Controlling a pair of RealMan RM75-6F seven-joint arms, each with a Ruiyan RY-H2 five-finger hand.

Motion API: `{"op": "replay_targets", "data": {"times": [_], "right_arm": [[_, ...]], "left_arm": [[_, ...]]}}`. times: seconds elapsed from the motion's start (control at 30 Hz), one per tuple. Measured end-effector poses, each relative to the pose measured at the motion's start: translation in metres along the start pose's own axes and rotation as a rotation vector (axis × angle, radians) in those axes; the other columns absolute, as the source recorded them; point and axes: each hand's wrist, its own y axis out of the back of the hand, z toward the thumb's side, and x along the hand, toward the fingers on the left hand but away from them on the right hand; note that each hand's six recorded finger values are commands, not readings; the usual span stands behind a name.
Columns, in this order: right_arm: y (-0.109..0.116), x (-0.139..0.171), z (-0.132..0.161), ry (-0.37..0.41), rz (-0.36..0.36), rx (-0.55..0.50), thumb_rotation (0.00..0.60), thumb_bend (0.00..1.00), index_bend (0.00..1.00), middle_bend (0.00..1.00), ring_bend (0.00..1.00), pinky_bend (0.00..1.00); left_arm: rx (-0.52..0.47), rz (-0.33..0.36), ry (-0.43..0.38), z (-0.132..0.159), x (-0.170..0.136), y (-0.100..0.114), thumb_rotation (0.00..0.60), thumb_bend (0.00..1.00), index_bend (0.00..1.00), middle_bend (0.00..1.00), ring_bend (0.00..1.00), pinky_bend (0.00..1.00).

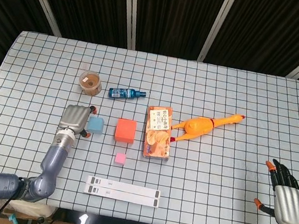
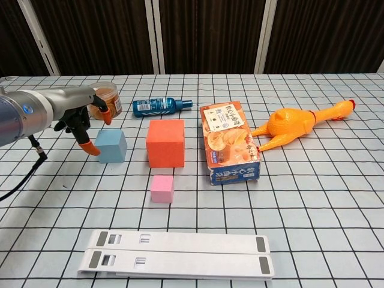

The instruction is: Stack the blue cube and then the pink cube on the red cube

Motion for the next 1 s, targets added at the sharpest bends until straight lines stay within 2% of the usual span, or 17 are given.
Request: {"op": "replay_targets", "data": {"times": [0.63,1.0], "right_arm": [[-0.002,-0.001,-0.001,0.001,0.01,-0.015,0.6,0.16,0.1,0.07,0.1,0.21],[-0.002,0.0,-0.001,0.0,0.011,-0.02,0.6,0.16,0.1,0.07,0.1,0.21]], "left_arm": [[0.001,-0.008,-0.004,0.01,0.007,-0.007,0.6,0.2,0.33,0.93,0.76,0.78],[0.018,0.0,-0.007,0.015,0.008,-0.006,0.6,0.27,0.35,0.93,0.76,0.78]]}}
